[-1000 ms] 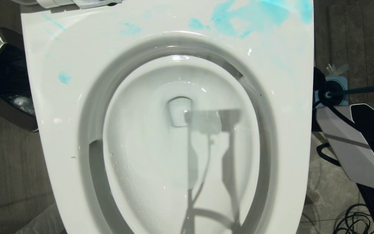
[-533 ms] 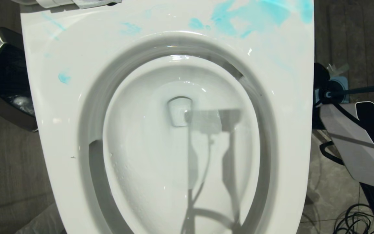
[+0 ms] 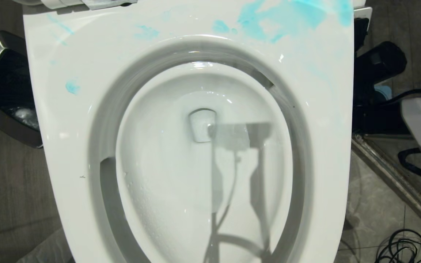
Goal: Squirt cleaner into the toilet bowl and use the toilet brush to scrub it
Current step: Pour in the cleaning agent
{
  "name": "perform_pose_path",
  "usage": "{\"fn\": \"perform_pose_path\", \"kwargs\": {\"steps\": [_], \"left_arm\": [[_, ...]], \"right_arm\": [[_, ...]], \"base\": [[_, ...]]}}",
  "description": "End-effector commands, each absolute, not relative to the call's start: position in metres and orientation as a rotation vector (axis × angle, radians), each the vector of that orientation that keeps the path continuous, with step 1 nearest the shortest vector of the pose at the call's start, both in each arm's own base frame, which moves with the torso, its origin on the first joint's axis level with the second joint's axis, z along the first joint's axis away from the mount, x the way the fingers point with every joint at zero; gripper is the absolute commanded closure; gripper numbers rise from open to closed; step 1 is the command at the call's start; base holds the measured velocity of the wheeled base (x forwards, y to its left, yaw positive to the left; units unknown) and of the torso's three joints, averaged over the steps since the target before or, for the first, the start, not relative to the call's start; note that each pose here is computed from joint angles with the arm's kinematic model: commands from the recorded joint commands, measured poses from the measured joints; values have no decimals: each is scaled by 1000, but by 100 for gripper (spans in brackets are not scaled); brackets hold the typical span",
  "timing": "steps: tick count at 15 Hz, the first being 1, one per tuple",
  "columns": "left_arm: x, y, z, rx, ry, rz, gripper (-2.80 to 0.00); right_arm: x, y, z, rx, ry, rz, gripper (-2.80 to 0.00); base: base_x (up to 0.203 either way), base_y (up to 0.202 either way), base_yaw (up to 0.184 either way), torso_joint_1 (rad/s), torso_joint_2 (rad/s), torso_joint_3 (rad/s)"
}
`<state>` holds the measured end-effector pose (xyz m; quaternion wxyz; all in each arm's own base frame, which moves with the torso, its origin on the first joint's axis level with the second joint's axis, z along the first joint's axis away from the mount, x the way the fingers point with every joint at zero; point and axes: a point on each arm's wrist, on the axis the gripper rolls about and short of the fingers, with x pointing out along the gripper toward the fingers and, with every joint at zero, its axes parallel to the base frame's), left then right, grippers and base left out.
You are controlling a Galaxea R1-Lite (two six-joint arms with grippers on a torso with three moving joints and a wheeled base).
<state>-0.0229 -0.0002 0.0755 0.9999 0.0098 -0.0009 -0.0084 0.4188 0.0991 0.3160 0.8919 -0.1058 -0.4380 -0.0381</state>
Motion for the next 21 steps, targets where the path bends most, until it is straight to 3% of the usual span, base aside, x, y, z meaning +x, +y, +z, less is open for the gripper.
{"fn": "perform_pose_path", "kwargs": {"steps": [1, 7, 15, 21], "left_arm": [[-23, 0, 76, 20, -2, -17, 0], [-23, 0, 76, 20, -2, -17, 0], [-23, 0, 76, 20, -2, -17, 0], [-23, 0, 76, 20, -2, -17, 0]], "right_arm": [[364, 94, 349, -204, -876, -75, 0], [257, 108, 352, -123, -602, -60, 0], [182, 99, 341, -138, -444, -50, 0], [129, 84, 334, -146, -141, 24, 0]], "base": [[0, 0, 0, 0, 0, 0], [0, 0, 0, 0, 0, 0], [0, 0, 0, 0, 0, 0], [0, 0, 0, 0, 0, 0]]}}
